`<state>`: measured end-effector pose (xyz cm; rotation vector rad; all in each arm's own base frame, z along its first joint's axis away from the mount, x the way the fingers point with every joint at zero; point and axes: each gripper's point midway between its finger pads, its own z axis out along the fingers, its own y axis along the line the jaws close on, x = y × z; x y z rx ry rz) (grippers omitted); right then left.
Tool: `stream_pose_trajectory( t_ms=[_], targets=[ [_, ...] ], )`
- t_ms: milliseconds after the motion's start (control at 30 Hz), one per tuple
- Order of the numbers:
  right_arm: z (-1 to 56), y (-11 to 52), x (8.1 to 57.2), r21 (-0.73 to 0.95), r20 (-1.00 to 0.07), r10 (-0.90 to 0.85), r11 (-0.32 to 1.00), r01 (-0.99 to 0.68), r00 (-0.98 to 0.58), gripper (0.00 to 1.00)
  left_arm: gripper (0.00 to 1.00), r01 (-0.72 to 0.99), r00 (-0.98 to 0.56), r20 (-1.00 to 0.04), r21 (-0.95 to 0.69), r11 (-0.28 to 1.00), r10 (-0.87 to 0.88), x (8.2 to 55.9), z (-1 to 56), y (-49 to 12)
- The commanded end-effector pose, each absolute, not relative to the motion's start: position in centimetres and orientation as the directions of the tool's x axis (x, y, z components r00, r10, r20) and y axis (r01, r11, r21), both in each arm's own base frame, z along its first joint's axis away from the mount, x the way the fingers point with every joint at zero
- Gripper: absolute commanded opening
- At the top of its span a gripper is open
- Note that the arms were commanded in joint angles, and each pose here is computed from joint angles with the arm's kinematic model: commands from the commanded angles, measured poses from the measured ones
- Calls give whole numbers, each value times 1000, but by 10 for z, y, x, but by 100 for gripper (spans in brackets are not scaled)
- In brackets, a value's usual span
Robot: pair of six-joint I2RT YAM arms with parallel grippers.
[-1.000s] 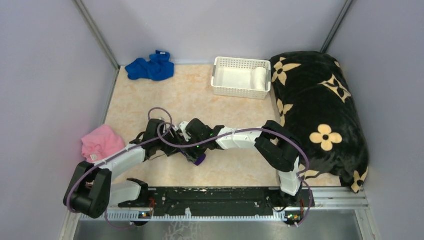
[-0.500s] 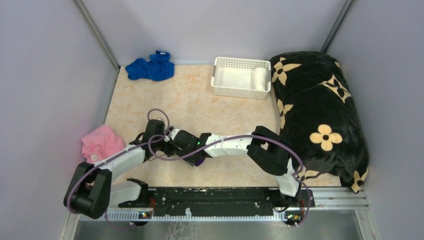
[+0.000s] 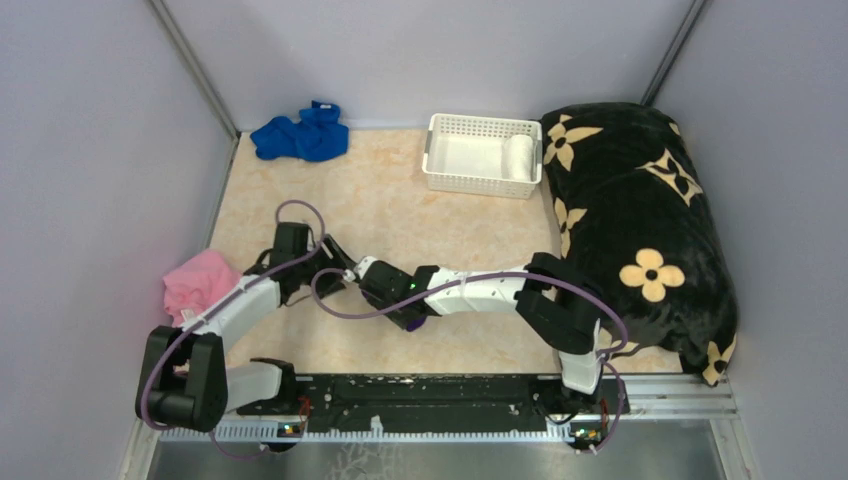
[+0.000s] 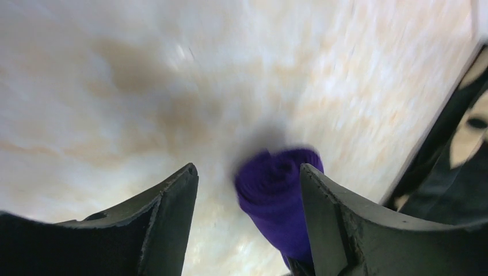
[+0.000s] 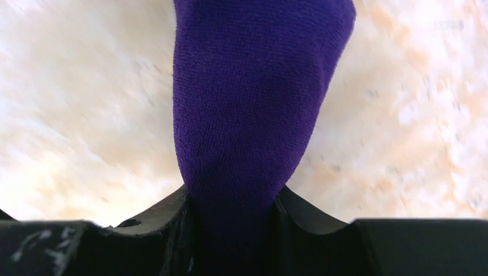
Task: Roll the towels
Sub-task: Roll the towel at the center of the board, then pick up the towel at the center of the board, then place the towel in the bin.
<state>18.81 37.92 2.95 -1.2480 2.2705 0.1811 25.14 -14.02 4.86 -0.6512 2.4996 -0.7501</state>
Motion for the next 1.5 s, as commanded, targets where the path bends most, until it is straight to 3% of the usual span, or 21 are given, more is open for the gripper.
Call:
stream_pose_trajectory(
  t_ms=[0,267,500,633,967,1200,1467],
  targets=[
    [55,321,197,-186,-434,-746,623,-760,-506,9,72,-318,-711,-373,-585,746,-596,297,78,-97],
    [126,282,271,-213,-531,-603,775,-595,-595,3,72,-278,-629,-531,-529,802,-568,333,137,-49],
    [200,207,368,-361,-618,-466,884,-298,-634,0,72,-235,-580,-693,-360,903,-427,350,176,-18],
    [235,161,418,-455,-652,-402,886,-93,-643,0,72,-214,-590,-702,-339,916,-398,351,172,-18],
    [225,110,525,-600,-665,-337,773,207,-667,0,72,-196,-653,-658,-331,923,-375,346,149,-23],
    [164,106,566,-679,-593,-413,718,153,-691,0,72,-198,-681,-626,-341,919,-379,345,142,-27],
    [83,128,576,-577,-534,-419,815,-46,-734,0,72,-201,-689,-615,-345,917,-383,344,138,-28]
  ],
)
